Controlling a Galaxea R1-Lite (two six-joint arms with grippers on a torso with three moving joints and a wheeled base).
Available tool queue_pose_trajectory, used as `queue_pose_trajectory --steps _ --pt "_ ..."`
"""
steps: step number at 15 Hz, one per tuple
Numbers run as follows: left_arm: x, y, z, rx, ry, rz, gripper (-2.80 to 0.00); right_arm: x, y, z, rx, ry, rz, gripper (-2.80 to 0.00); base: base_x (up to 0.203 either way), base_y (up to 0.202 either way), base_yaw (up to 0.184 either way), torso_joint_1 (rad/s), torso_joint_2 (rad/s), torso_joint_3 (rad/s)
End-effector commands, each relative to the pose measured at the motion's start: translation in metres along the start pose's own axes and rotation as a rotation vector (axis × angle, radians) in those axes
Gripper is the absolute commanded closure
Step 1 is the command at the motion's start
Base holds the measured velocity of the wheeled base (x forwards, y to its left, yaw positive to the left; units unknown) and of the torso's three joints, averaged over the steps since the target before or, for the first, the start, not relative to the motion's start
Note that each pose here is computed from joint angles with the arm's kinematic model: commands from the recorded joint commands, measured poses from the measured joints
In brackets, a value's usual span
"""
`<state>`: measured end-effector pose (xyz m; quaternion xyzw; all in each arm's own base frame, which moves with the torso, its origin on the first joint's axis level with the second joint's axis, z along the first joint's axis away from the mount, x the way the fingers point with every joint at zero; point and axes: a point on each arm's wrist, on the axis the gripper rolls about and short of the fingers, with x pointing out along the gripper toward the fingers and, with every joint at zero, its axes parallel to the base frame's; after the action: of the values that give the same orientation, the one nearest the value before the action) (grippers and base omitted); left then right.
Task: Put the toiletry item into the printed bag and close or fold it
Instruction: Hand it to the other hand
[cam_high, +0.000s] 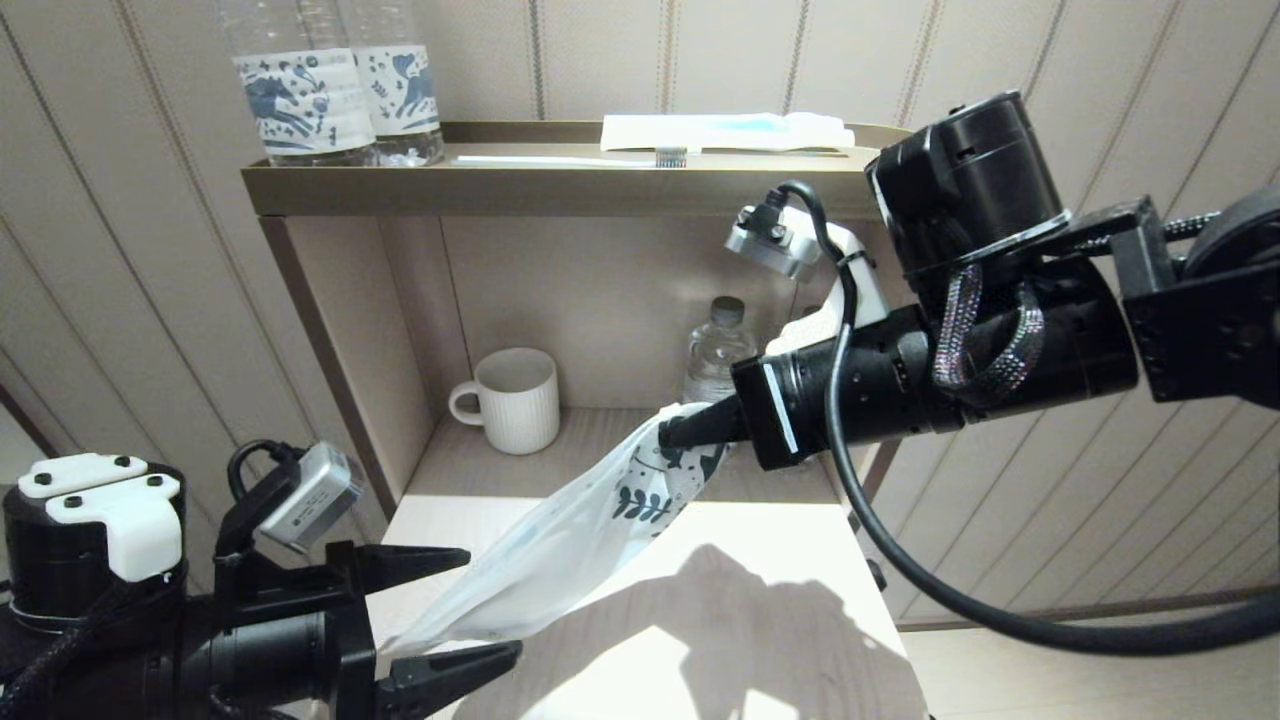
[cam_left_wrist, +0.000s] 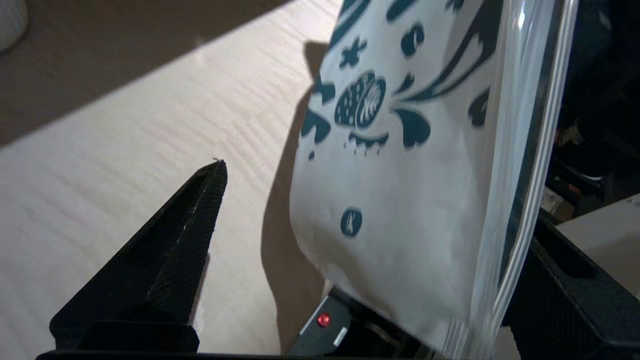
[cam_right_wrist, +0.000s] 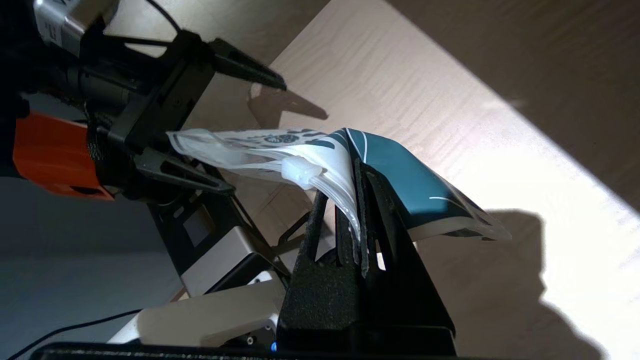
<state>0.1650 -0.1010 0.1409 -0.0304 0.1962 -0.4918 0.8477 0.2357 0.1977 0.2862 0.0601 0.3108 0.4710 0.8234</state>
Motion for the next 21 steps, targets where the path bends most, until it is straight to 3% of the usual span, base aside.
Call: queue_pose_trajectory --steps 1,3,7,14,15,21 --pt "0.002 0.001 0.010 0.019 -0.030 -0.005 -2.80 0.001 0.000 0.000 0.007 0.013 0.011 0.00 0.000 0.000 0.000 0.000 0.00 0.000" --pt "0.004 0.002 0.017 0.027 -0.041 -0.007 -2.80 0.000 -0.001 0.001 0.009 0.014 0.014 0.00 0.000 0.000 0.000 0.000 0.00 0.000" --pt "0.008 0.005 0.005 -0.003 0.006 -0.003 -2.80 -0.001 -0.005 0.002 0.015 0.013 0.027 0.00 0.000 0.000 0.000 0.000 0.00 0.000" --pt "0.007 0.005 0.000 -0.003 0.014 0.003 -2.80 -0.002 -0.005 0.004 0.012 0.007 0.034 0.00 0.000 0.000 0.000 0.000 0.00 0.000" --pt "0.007 0.004 0.000 0.006 0.015 0.002 0.00 -0.002 -0.005 0.004 0.012 0.008 0.036 0.00 0.000 0.000 0.000 0.000 0.00 0.000" --pt "0.008 0.004 0.004 0.018 0.005 -0.007 0.00 -0.003 -0.001 0.004 0.007 0.006 0.043 0.00 0.000 0.000 0.000 0.000 0.00 0.000"
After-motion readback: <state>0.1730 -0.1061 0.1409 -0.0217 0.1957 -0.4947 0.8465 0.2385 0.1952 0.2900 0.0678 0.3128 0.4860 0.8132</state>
